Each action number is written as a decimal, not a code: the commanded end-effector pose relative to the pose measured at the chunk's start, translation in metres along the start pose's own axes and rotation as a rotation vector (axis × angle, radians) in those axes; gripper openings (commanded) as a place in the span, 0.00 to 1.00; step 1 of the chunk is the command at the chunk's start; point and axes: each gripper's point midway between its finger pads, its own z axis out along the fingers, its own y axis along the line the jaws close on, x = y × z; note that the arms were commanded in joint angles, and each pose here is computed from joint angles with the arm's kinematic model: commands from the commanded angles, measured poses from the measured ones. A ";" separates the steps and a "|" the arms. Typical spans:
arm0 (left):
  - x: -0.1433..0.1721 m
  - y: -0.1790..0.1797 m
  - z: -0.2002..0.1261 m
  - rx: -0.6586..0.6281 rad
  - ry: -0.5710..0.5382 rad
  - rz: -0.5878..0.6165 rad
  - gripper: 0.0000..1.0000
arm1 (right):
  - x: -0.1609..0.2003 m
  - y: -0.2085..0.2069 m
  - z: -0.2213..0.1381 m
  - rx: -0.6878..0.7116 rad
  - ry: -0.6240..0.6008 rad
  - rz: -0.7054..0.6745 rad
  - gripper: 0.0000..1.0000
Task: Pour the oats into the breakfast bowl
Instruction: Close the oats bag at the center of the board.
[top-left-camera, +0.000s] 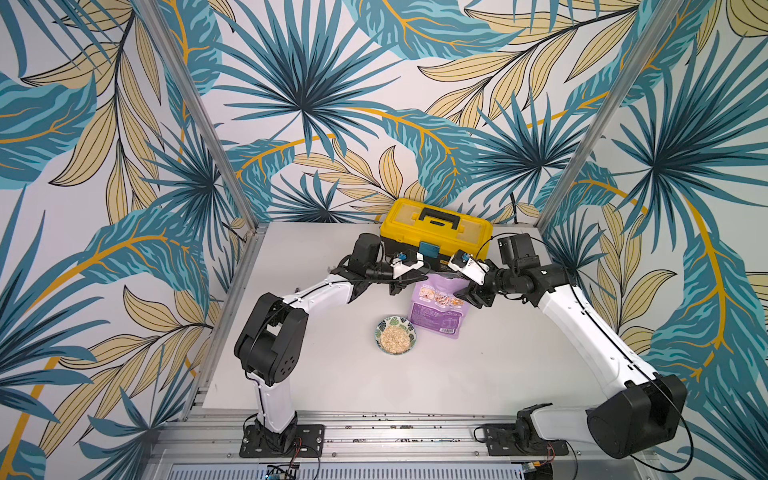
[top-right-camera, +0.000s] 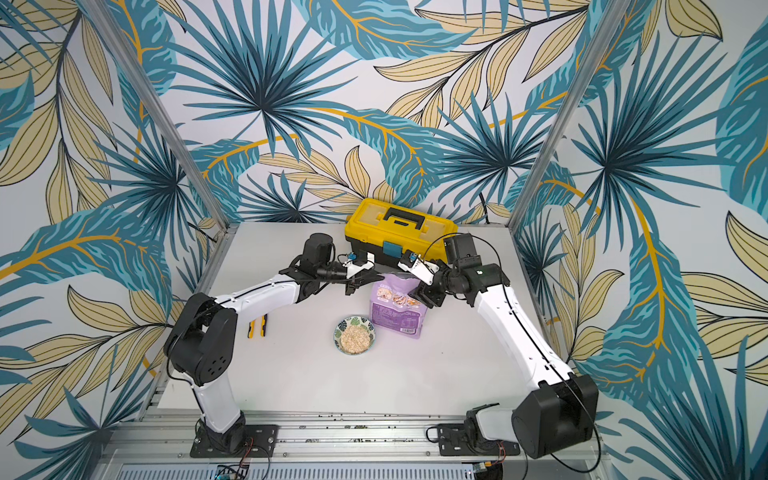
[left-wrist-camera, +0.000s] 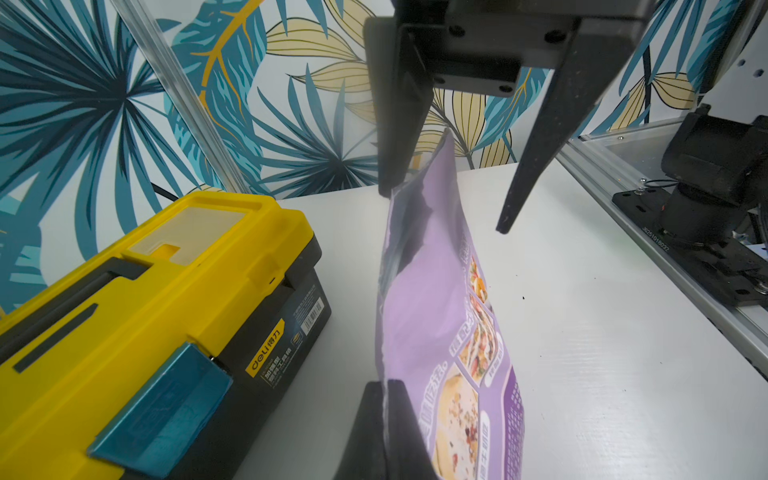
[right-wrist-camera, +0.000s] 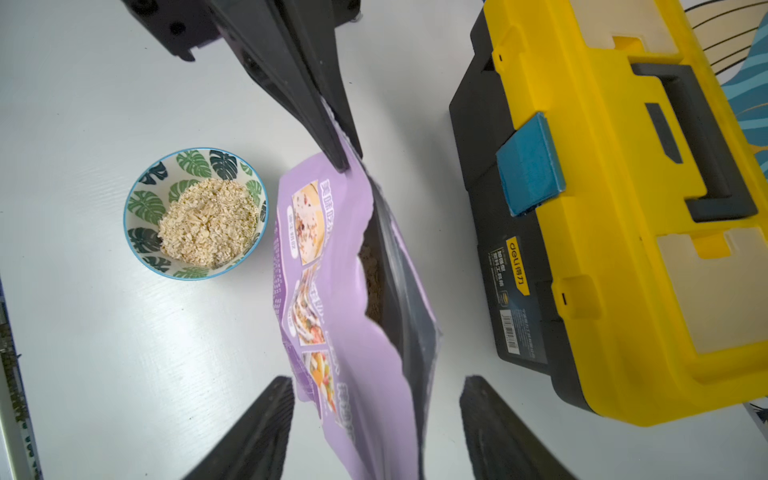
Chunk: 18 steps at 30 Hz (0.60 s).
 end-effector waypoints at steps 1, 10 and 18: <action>-0.049 0.005 -0.010 -0.026 -0.129 0.165 0.00 | 0.000 0.007 0.012 -0.074 0.034 0.018 0.70; -0.048 0.004 -0.009 -0.017 -0.130 0.173 0.00 | -0.009 0.009 0.032 -0.162 0.077 0.019 0.47; -0.042 0.002 -0.008 -0.006 -0.103 0.176 0.00 | -0.002 0.008 0.028 -0.133 0.107 0.016 0.00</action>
